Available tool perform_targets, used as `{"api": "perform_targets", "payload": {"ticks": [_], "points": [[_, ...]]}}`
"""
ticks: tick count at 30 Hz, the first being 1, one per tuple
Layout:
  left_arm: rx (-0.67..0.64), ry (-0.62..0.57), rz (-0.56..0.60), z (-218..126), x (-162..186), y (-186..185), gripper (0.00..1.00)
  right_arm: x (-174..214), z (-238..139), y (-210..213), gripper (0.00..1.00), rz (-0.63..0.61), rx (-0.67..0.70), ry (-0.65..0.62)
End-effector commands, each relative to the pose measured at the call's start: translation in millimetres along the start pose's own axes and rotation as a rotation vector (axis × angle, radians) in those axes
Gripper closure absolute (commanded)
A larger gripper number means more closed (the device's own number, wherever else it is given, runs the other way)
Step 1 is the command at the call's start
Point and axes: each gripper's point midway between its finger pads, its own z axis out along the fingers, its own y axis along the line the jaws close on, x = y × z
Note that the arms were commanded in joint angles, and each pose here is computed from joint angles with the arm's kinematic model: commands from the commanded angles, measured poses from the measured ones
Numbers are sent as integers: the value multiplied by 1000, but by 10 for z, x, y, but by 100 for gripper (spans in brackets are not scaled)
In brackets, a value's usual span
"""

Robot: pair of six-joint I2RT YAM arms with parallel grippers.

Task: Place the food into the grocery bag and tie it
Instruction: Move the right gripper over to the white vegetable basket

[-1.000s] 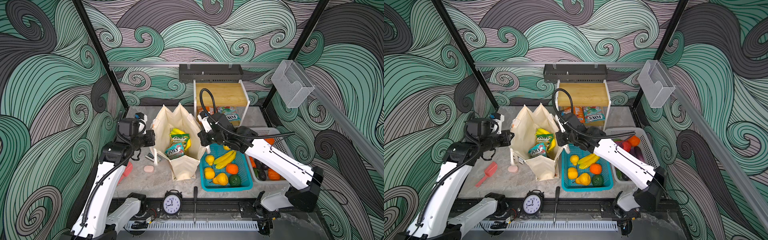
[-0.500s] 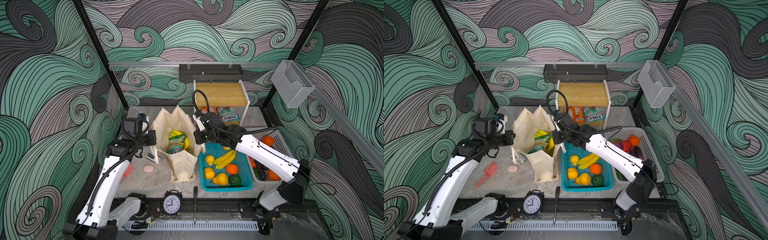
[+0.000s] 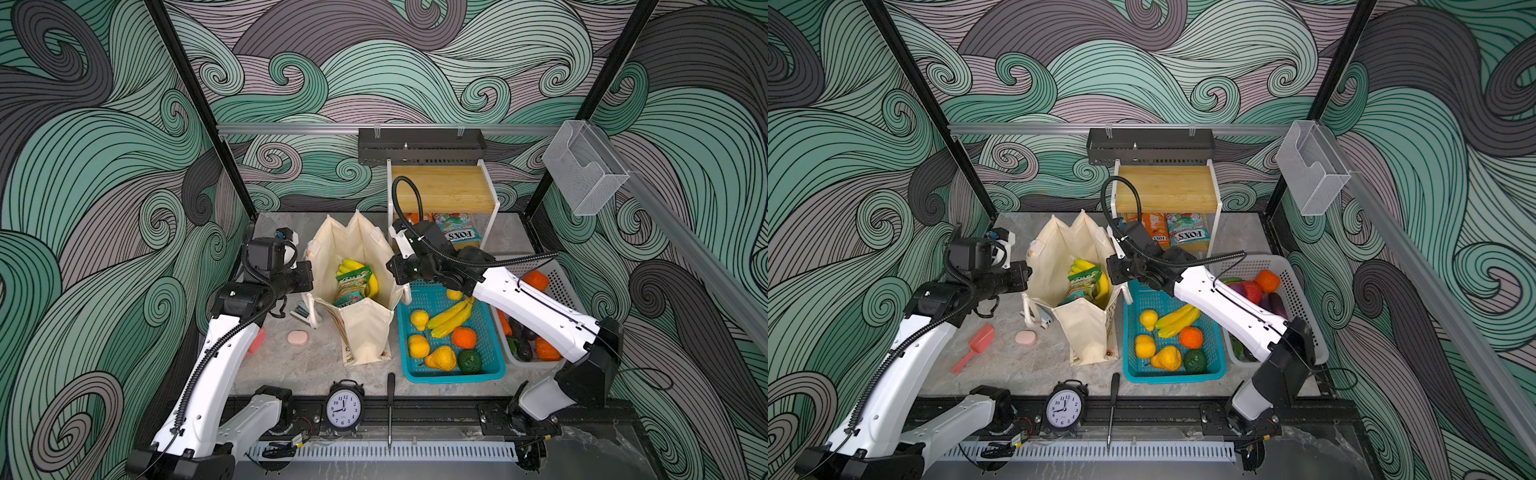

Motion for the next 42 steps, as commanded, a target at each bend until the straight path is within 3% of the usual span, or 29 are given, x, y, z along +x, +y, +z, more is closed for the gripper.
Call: {"api": "perform_targets", "payload": {"ticks": [1, 10, 11, 19, 23, 31, 34, 37, 42], "points": [[24, -41, 13, -114, -89, -48, 100, -208, -309, 36, 47, -16, -25, -107], [-1, -23, 22, 15, 92, 49, 100, -149, -1057, -339, 2, -1, 102, -273], [-4, -22, 24, 19, 107, 58, 100, -112, -1131, -417, 1, 3, 123, -288], [-38, -14, 38, 31, 164, 131, 100, 204, -1568, -1212, 1, 107, 325, -360], [-35, -13, 38, 41, 172, 128, 100, 451, -1626, -1736, 1, 257, 446, -356], [-33, -10, 38, 47, 180, 125, 100, 886, -1435, -2534, 1, 563, 507, -330], [-26, -9, 38, 55, 184, 115, 100, 1029, -1409, -2859, 2, 693, 537, -390], [-24, 0, 38, 66, 195, 112, 100, 1078, -1360, -3070, 5, 732, 561, -416], [-23, -12, 39, 43, 187, 112, 100, 1290, -1132, -3241, 7, 770, 569, -313]]}}
